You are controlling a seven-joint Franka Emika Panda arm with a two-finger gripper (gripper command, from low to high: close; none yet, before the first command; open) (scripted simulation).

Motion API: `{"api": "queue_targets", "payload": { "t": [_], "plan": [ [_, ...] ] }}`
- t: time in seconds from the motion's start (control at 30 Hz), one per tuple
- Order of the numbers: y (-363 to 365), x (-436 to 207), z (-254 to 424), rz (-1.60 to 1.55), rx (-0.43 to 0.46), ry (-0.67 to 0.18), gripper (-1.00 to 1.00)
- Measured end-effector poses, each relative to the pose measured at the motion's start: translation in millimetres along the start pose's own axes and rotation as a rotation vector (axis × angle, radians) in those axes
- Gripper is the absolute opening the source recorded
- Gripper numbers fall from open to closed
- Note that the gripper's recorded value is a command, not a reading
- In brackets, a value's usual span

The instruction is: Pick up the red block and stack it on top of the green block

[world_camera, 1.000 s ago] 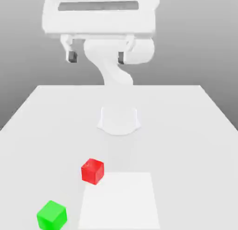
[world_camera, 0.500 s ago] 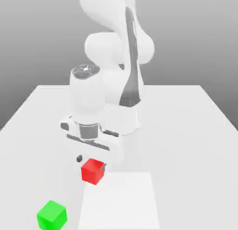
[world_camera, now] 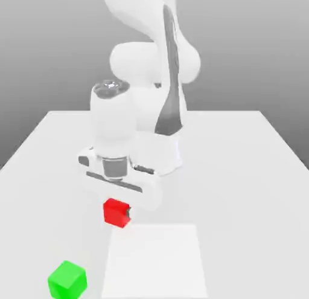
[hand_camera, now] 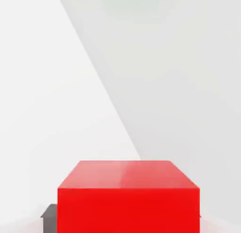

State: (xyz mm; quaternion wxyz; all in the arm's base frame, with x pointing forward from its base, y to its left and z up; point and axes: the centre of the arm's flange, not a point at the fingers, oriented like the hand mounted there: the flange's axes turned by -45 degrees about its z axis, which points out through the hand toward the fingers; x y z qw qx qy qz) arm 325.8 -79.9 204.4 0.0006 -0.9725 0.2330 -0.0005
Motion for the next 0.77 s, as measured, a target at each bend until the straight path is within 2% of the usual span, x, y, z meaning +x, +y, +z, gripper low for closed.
{"api": "queue_targets", "payload": {
  "t": [0.27, 0.5, 0.63, 0.67, 0.77],
  "plan": [
    [-1.6, 84.9, -23.7, 0.001, 0.025, -0.006, -1.00],
    [7.7, 162.9, -38.7, -0.004, 0.005, -0.002, -1.00],
    [9.1, 173.3, 5.0, -0.005, 0.000, -0.001, -1.00],
    [9.3, 173.1, 16.2, -0.005, 0.000, -0.001, 1.00],
    [9.3, 173.1, 16.2, -0.005, 0.000, -0.001, 1.00]
  ]
}}
